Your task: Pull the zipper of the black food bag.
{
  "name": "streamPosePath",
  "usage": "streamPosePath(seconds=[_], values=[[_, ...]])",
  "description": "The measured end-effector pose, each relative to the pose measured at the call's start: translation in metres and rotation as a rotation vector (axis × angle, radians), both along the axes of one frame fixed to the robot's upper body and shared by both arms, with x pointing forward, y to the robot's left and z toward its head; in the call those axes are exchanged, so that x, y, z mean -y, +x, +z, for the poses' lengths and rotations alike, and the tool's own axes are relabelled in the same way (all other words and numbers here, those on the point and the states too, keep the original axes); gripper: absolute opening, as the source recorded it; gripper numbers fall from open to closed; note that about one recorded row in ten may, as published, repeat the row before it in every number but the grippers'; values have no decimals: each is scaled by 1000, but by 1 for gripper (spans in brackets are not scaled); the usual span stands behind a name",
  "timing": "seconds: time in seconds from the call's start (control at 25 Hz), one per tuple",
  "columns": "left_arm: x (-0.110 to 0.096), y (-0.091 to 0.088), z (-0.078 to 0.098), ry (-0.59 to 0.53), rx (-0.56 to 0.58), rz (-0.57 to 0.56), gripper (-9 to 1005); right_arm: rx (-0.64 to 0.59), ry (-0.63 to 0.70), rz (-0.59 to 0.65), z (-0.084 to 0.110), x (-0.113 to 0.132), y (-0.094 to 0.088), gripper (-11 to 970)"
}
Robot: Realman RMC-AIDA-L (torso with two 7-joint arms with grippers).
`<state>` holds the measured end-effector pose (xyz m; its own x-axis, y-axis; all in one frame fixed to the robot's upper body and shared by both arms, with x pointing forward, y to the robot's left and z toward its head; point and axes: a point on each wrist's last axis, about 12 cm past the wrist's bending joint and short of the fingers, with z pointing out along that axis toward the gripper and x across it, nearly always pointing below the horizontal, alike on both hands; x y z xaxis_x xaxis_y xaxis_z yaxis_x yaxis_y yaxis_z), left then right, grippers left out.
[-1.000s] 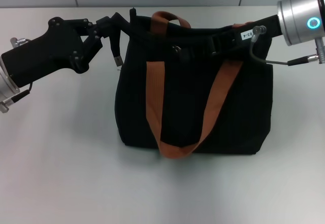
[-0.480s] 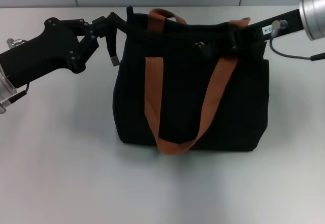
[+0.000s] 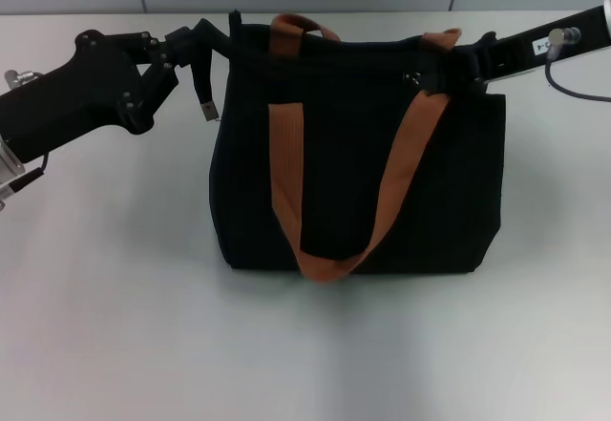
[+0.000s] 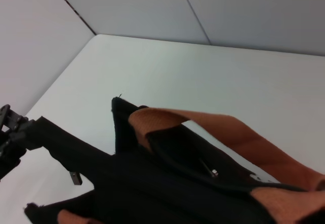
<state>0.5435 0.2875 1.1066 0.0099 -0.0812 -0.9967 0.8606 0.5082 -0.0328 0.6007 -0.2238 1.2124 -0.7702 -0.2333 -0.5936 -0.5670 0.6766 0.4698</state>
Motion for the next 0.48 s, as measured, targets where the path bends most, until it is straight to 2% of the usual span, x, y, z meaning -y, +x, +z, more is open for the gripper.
streamPosePath(seconds=[0.48], values=[[-2, 0, 0, 4, -1, 3, 26, 17, -27, -73, 4, 18, -9, -1]])
